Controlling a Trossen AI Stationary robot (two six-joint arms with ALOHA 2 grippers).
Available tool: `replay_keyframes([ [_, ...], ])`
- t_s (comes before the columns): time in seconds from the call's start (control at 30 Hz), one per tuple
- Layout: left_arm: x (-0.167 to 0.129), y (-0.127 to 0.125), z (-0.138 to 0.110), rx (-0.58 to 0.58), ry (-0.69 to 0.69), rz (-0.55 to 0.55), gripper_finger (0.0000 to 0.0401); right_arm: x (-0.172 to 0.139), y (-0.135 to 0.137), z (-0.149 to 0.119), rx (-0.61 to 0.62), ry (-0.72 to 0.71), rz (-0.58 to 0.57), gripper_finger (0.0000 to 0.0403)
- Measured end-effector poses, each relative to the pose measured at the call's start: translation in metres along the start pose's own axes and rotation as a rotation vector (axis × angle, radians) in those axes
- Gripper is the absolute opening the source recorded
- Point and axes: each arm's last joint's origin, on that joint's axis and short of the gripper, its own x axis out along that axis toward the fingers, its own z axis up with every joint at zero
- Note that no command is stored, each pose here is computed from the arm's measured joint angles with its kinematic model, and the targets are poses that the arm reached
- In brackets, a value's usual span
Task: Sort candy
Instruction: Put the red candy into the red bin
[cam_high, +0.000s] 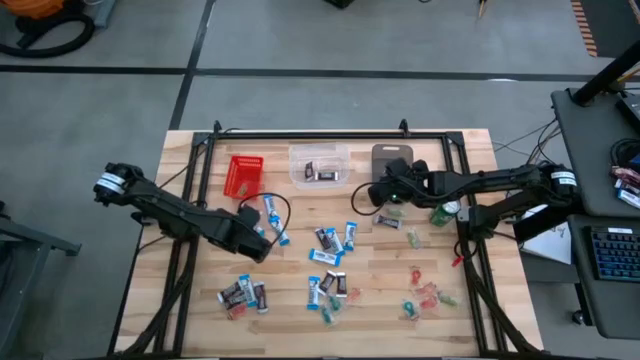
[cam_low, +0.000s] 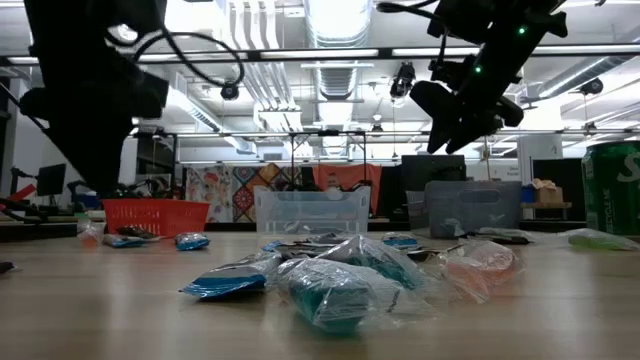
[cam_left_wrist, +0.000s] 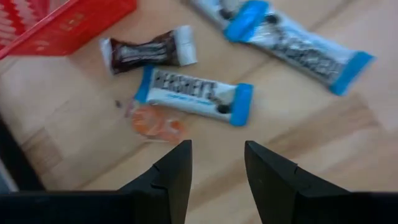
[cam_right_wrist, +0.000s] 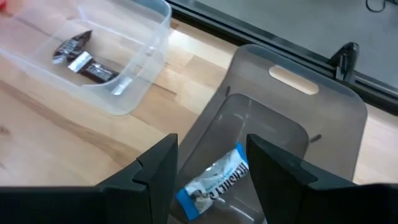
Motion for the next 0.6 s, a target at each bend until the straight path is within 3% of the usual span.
replay_keyframes([
  [0.4, 0.038, 0.000, 0.006, -0.071, 0.050, 0.189, 0.0130, -0.001, 0.001, -0.001, -0.023, 0.001, 0.005, 0.0180],
  [0.6, 0.049, 0.001, 0.005, -0.068, 0.064, 0.233, 0.0130, -0.002, 0.002, -0.002, -0.030, 0.003, 0.012, 0.0180],
])
